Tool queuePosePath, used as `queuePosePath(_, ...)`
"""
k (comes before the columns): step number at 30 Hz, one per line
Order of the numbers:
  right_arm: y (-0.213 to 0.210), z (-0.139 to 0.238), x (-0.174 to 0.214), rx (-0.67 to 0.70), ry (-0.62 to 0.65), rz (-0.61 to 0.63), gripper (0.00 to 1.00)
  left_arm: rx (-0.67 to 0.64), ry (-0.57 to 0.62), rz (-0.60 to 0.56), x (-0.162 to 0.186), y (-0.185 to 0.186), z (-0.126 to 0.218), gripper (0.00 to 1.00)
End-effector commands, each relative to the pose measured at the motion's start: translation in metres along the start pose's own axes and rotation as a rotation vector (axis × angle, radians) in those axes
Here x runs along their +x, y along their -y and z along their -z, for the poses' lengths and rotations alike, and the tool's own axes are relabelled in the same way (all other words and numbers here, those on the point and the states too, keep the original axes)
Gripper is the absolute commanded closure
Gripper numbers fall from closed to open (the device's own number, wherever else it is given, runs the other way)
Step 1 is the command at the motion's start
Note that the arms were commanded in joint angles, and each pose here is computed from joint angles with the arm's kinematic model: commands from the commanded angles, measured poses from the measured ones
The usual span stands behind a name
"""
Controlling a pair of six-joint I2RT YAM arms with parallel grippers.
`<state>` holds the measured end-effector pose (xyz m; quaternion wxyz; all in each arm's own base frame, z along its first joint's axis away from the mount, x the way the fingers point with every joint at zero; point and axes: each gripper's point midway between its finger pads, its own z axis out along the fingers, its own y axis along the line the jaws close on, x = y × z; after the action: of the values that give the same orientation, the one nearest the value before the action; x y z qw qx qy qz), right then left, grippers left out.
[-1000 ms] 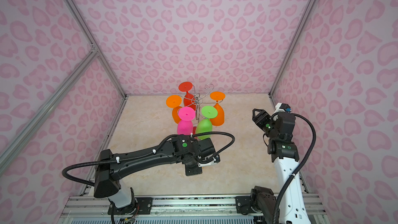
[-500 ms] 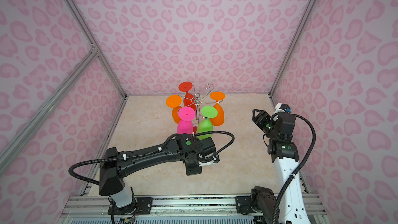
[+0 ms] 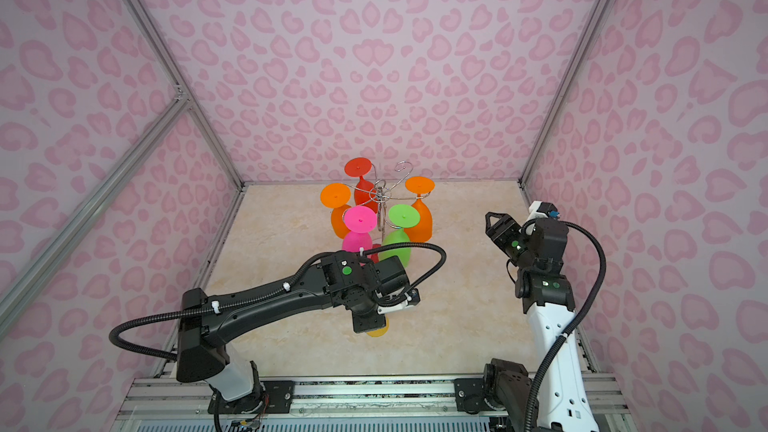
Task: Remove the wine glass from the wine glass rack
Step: 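Lower the yellow glass onto the table with the left gripper, then open the left gripper and draw back while the right gripper reaches toward the orange glass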
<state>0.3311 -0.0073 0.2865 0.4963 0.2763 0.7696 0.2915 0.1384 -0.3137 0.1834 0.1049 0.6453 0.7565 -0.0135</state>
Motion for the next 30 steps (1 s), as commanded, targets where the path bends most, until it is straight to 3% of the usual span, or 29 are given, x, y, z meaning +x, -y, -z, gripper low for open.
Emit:
queuePosePath(1, -0.003, -0.002, -0.002, -0.021, 0.008, 0.000, 0.32, -0.049, 0.058, 0.022, 0.003, -0.008, 0.029, 0.50)
queuePosePath(6, -0.007, -0.001, -0.002, -0.043, 0.009, -0.002, 0.32, -0.133, 0.294, 0.057, 0.007, -0.018, 0.096, 0.49)
queuePosePath(9, -0.015, 0.002, -0.004, -0.076, 0.012, -0.003, 0.32, -0.303, 0.489, 0.163, 0.014, -0.044, 0.148, 0.47)
queuePosePath(11, -0.025, 0.004, -0.005, -0.119, 0.010, -0.010, 0.32, -0.492, 0.662, 0.311, 0.027, -0.076, 0.198, 0.37)
queuePosePath(14, -0.047, 0.007, -0.008, -0.215, 0.000, -0.035, 0.34, -0.651, 0.916, 0.486, 0.055, -0.099, 0.258, 0.24)
queuePosePath(16, -0.065, 0.006, -0.008, -0.288, -0.011, -0.057, 0.35, -0.735, 1.045, 0.578, 0.076, -0.109, 0.278, 0.00)
queuePosePath(19, -0.098, 0.003, -0.004, -0.396, -0.041, -0.067, 0.38, -0.854, 1.137, 0.688, 0.104, -0.121, 0.282, 0.02)
queuePosePath(23, -0.143, -0.008, 0.008, -0.498, -0.099, -0.041, 0.42, -0.924, 1.167, 0.782, 0.123, -0.131, 0.274, 0.02)
queuePosePath(30, -0.178, -0.037, 0.018, -0.631, -0.163, -0.131, 0.49, -0.955, 1.170, 0.949, 0.139, -0.153, 0.259, 0.02)
